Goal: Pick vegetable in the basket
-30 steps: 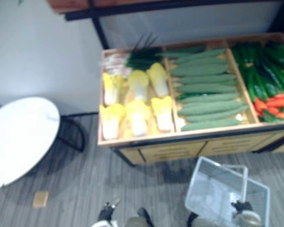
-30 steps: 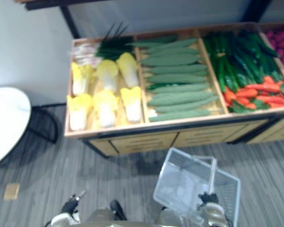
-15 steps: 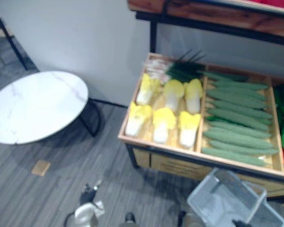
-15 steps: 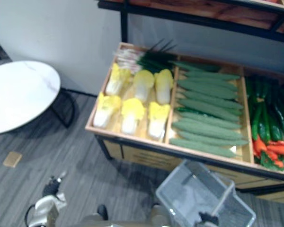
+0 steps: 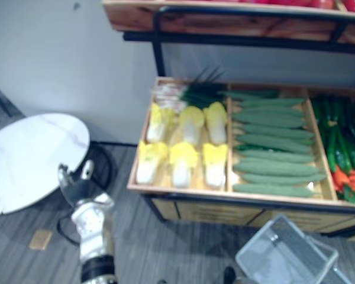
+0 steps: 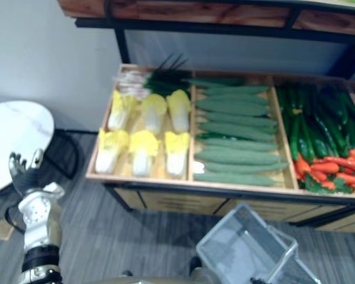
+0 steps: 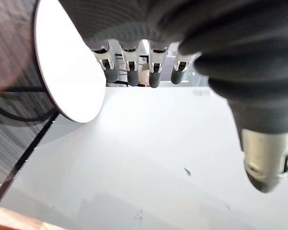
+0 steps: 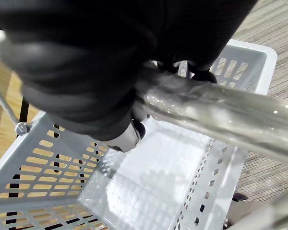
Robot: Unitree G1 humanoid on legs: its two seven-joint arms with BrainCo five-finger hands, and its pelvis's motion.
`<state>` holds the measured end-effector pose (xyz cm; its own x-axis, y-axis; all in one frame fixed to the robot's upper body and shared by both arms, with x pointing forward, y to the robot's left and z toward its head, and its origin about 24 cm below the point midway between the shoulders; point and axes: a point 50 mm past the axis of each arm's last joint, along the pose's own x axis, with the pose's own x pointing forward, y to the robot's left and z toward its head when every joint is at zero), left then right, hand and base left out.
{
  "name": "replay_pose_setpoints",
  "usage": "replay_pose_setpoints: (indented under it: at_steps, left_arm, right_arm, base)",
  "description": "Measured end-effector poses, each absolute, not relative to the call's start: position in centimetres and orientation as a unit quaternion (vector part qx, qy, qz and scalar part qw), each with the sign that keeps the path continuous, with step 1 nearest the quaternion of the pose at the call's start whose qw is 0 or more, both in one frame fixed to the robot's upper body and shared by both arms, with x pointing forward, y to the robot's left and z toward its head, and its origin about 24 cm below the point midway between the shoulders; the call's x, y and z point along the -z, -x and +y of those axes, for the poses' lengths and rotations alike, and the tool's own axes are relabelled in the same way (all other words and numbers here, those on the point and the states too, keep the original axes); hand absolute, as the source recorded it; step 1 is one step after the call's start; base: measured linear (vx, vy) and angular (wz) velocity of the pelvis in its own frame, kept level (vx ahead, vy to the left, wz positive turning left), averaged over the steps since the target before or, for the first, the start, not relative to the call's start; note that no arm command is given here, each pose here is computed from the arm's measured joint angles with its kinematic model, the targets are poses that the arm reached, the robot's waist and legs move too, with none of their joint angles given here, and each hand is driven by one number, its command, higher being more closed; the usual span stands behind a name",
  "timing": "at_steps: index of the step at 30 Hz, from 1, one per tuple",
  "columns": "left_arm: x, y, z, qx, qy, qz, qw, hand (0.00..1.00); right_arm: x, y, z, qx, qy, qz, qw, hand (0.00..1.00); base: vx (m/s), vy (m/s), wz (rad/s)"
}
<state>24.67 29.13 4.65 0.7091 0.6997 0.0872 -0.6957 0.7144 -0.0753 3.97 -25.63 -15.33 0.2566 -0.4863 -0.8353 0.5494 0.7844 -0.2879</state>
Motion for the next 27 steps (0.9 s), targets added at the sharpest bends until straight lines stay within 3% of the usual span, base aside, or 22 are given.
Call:
replay_pose_setpoints:
  at_steps: [12, 18, 27]
  left_arm:
    - [-4.2, -27.8, 21.4, -0.209, -0.067, -0.031, 0.975, 0.00]
    - [-3.8, -29.4, 17.5, -0.136, -0.109, -0.016, 0.985, 0.00]
    - [-4.3, -30.6, 16.1, -0.120, -0.143, -0.012, 0.982, 0.00]
  right_arm:
    - [15.2, -3.6, -25.2, 0.332, -0.036, 0.508, 0.794, 1.00]
    - [15.2, -3.5, -25.2, 0.333, -0.036, 0.508, 0.793, 1.00]
    - [14.7, -4.5, -25.6, 0.335, -0.029, 0.488, 0.805, 1.00]
  base:
    - [-0.02, -0.010, -0.20]
    - [-0.03, -0.019, -0.12]
    - [-0.04, -0.019, -0.07]
